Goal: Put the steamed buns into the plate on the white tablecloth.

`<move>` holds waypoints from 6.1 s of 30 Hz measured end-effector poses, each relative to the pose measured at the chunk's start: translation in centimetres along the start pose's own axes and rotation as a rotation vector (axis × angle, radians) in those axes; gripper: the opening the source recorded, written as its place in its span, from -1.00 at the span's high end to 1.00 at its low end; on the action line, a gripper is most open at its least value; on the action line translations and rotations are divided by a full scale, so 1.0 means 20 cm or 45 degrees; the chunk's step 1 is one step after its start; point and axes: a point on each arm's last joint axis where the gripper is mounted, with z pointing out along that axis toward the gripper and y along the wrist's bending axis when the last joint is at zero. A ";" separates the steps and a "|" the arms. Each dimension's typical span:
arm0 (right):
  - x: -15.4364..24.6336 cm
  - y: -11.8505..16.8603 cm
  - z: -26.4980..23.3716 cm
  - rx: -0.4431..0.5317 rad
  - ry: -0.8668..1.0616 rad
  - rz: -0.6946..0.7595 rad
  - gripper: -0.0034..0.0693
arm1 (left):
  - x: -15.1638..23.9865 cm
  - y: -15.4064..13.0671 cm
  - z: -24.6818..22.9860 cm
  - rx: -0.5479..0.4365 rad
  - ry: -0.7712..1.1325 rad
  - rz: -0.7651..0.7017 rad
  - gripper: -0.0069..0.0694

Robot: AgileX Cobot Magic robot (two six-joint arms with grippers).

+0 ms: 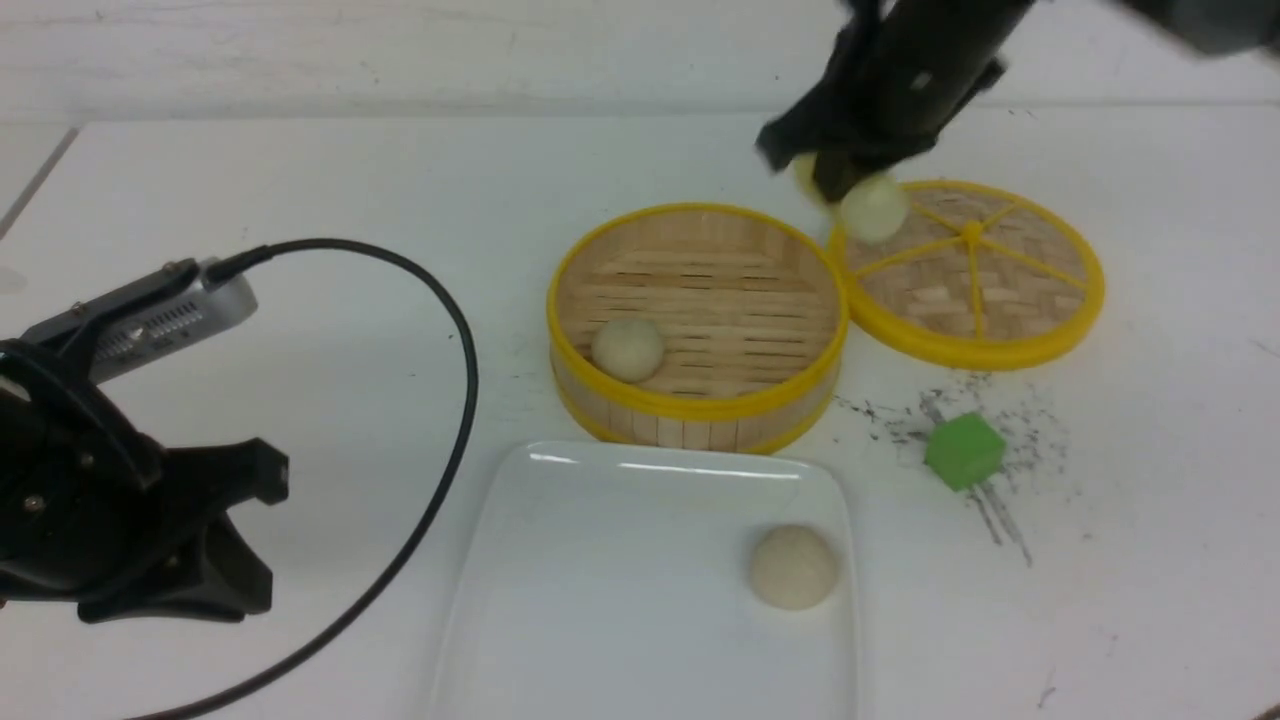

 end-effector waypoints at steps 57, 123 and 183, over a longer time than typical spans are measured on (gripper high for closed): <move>0.56 0.39 -0.10 -0.072 0.317 -0.322 0.82 | -0.35 -0.40 -0.25 0.229 -0.275 0.317 0.03; 0.94 0.27 -0.34 -0.058 0.323 -0.047 0.91 | -0.70 -0.99 -0.01 0.066 -0.232 0.845 0.76; 1.07 0.20 -0.76 -0.123 0.002 -0.020 0.82 | -0.32 -0.70 0.28 0.121 -0.020 0.671 -0.24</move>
